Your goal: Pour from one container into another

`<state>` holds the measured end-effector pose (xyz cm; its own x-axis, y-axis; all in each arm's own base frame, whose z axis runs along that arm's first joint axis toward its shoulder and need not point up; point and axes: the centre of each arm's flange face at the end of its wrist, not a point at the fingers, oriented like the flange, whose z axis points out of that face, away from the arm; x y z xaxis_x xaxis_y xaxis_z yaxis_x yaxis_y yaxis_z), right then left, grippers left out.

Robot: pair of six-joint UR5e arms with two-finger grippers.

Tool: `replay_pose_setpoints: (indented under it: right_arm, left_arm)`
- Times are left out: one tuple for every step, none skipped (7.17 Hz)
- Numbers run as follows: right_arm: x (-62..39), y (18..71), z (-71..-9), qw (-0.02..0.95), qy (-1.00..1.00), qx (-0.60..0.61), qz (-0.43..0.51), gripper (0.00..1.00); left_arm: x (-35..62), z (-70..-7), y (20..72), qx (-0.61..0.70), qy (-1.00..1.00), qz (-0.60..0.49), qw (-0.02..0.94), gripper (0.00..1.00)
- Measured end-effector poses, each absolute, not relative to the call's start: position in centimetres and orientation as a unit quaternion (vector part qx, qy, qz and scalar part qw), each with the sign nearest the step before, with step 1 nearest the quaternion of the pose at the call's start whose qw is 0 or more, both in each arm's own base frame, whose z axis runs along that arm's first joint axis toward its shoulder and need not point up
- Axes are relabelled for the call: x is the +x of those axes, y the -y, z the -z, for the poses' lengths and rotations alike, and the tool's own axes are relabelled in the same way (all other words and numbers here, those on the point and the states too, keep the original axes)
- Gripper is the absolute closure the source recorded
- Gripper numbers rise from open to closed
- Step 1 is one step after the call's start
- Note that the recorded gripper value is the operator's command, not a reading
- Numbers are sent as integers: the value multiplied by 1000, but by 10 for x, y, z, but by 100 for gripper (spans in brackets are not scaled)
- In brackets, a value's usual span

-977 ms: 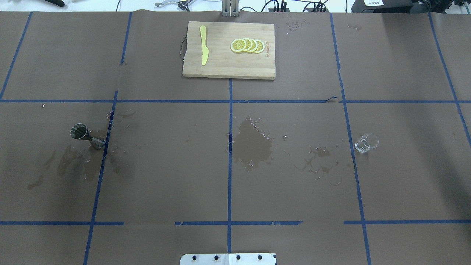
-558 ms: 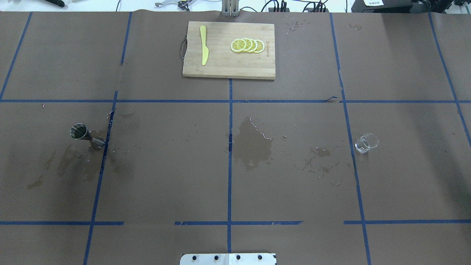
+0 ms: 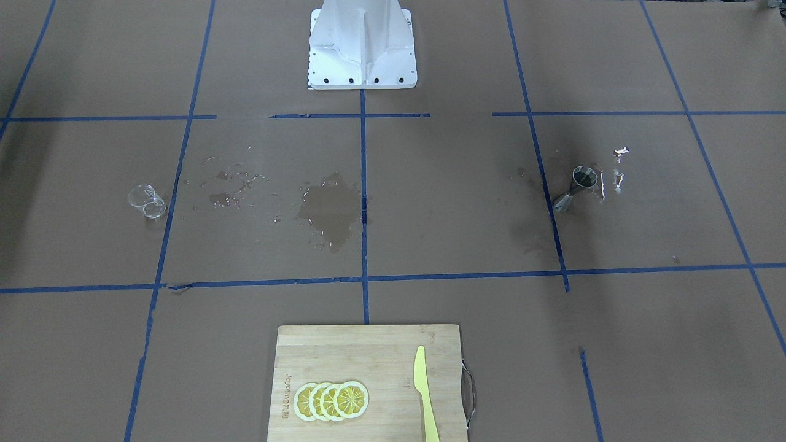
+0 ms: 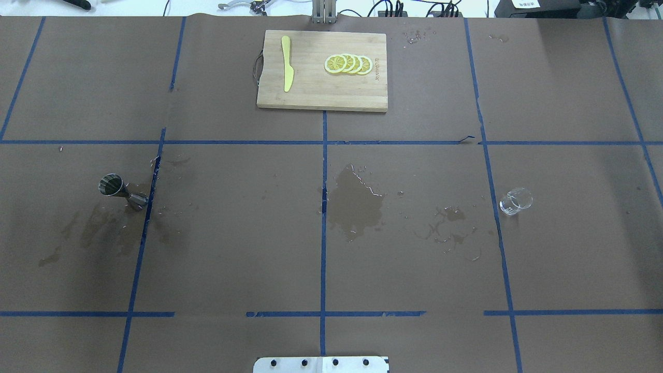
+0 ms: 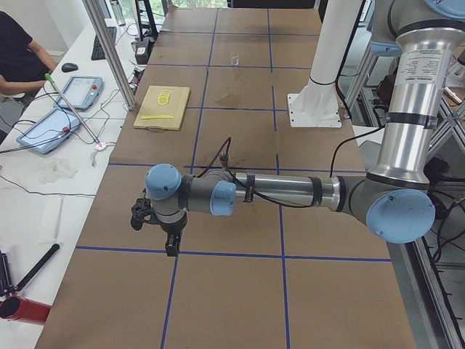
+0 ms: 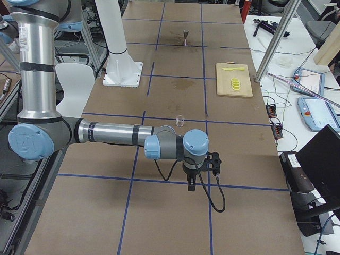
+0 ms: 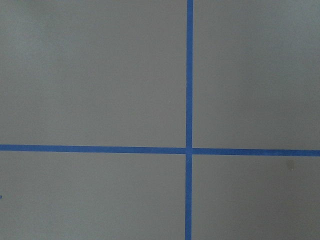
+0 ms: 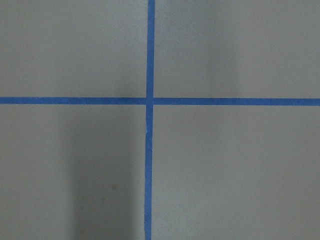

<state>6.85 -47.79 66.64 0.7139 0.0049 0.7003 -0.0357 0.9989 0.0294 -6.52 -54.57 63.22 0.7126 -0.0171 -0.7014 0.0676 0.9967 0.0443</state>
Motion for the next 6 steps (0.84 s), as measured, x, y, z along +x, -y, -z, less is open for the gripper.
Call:
replay_pose_setpoints:
  right_arm:
    - [73,477,-668,925,379,22,-16,0]
    - [76,477,-668,924,380,24,-20,0]
    - [78,477,-667,924,381,25,-21,0]
    - [79,478,-666,924,382,27,-22,0]
    - [79,478,-665,924,382,28,-22,0]
    - [80,478,-664,924,382,29,-22,0]
  left_arm:
    - [-65,-637,541,32,-378,23,925,0]
    - [-65,-642,537,31,-378,24,925,0]
    - [-65,-645,535,32,-379,25,925,0]
    - [-65,-645,534,32,-379,25,924,0]
    - [-65,-645,534,33,-380,26,924,0]
    - [-65,-644,534,34,-381,26,924,0]
